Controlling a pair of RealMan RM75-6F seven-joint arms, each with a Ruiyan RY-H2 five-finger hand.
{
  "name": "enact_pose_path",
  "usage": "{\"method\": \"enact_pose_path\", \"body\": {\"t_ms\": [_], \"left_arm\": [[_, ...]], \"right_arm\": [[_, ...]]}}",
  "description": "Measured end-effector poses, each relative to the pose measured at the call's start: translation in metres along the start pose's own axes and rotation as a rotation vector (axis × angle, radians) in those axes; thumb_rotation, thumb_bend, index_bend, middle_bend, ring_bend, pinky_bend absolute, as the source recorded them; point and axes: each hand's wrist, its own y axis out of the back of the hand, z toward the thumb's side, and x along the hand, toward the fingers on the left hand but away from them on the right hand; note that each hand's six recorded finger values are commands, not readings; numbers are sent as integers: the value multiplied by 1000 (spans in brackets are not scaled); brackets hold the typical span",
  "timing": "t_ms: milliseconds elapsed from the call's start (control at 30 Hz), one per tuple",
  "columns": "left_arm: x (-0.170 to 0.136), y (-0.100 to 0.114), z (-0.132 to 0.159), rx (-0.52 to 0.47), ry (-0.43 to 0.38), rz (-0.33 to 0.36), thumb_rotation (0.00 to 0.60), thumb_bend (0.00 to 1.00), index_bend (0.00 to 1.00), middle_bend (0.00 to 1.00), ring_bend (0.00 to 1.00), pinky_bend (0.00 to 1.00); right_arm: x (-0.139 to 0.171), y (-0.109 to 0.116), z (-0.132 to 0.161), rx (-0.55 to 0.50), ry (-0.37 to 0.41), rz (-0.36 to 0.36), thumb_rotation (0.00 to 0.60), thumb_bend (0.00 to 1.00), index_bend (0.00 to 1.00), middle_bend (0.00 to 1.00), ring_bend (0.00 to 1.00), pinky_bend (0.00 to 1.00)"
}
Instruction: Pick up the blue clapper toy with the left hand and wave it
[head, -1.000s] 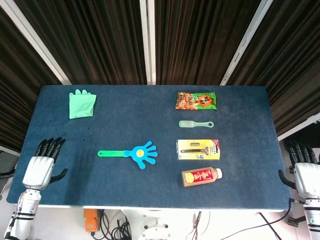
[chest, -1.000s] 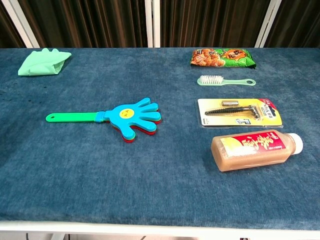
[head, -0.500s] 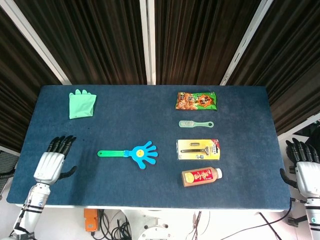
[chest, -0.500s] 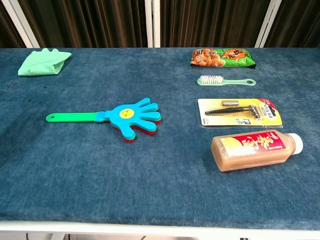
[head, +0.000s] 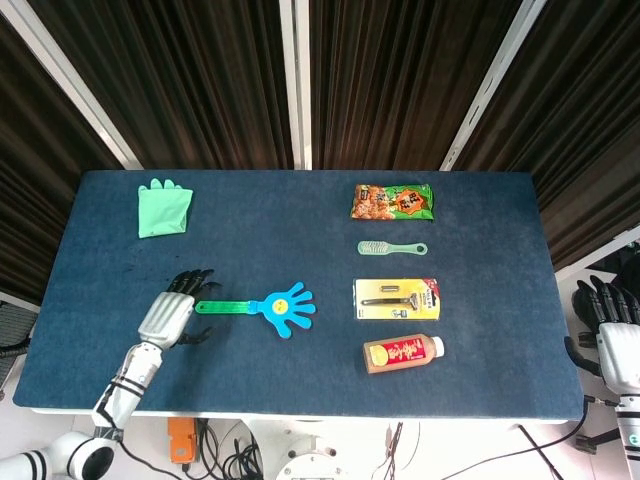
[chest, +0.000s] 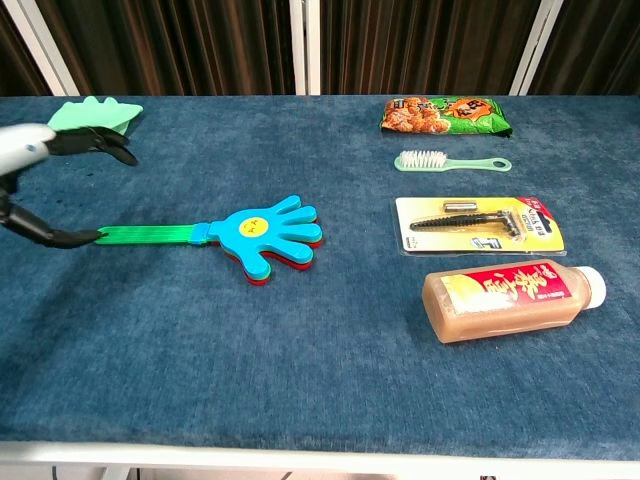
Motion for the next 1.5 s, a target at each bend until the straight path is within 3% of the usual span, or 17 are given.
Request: {"method": "enact_pose_path", "body": {"t_ms": [300,800,1067,1500], "left_arm": [[32,-17,10,-23,-29,-48,600,256,208,41,0,0],[51,-42,4,-68,9,-126,600,261,293,41,0,0],[61,-47,14,-94,-5,-138,600,269,303,41,0,0],[77,-47,21,-134,-7,-149,600,361,373,42,0,0]], "right_arm": [[-3,0,0,4,-5,3,600,275,0,0,0,0],[-4,-3,-8,1,-24,10,600,275,0,0,0,0],[-4,-1,-9,2,-24,7,600,275,0,0,0,0],[-5,-1,-15,2,-41,15,600,275,0,0,0,0]]}}
